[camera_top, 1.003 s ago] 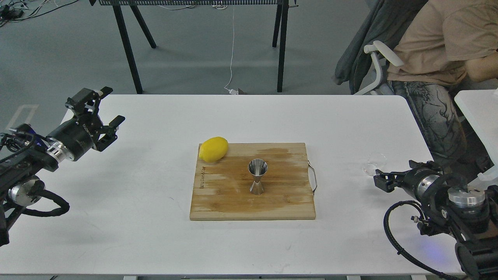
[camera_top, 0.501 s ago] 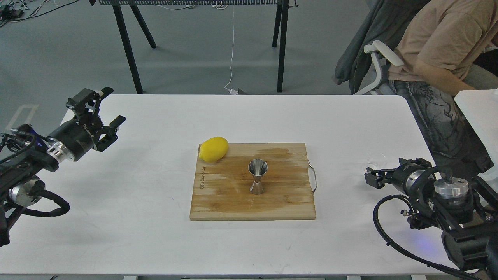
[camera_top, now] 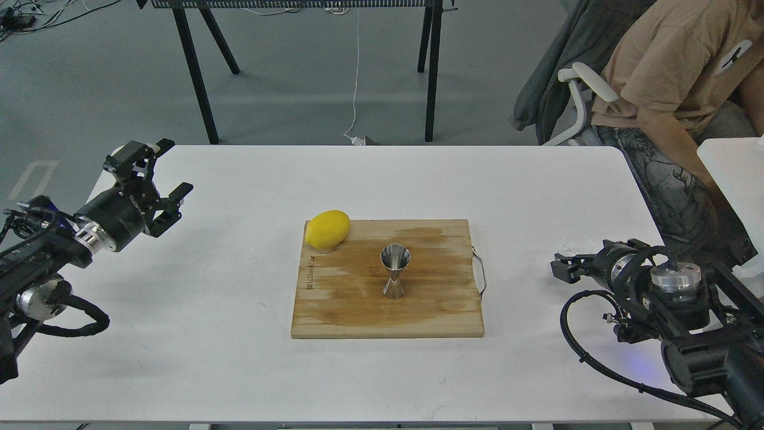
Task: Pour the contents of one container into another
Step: 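Lower the right gripper and grasp the small clear glass cup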
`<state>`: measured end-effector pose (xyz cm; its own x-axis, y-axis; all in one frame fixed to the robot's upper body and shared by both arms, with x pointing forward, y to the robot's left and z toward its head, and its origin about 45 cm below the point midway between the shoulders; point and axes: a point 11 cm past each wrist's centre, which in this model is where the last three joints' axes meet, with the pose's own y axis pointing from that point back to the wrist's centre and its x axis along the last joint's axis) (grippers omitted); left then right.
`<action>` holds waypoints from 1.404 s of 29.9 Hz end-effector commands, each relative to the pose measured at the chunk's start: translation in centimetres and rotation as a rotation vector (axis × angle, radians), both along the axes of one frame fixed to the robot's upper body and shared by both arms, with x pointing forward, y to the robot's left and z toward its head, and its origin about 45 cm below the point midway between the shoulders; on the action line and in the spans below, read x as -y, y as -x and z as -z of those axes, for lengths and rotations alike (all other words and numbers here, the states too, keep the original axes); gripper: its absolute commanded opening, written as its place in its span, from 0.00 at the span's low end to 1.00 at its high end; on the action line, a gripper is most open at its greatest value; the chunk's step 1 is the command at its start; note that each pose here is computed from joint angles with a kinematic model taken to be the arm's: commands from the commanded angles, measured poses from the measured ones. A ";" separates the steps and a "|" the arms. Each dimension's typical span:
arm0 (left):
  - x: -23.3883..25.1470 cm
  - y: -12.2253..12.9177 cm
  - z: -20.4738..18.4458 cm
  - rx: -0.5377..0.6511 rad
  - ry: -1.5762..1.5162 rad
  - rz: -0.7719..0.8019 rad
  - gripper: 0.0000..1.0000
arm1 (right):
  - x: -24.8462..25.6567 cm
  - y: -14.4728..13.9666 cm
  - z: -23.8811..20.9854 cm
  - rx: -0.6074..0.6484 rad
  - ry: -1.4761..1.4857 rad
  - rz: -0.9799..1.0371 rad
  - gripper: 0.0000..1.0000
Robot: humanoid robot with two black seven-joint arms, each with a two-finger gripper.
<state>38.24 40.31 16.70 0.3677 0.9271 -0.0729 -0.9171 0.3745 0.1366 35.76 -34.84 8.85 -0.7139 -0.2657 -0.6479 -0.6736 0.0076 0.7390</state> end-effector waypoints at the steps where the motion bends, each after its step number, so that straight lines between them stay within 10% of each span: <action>1: -0.1 0.0 0.0 -0.001 -0.001 -0.002 0.95 | -0.2 -0.3 -0.1 0.004 -0.004 -0.001 0.99; 42: -0.4 0.1 0.2 -0.006 -0.006 -0.013 0.95 | -1.3 -0.4 0.0 0.044 0.002 -0.050 0.51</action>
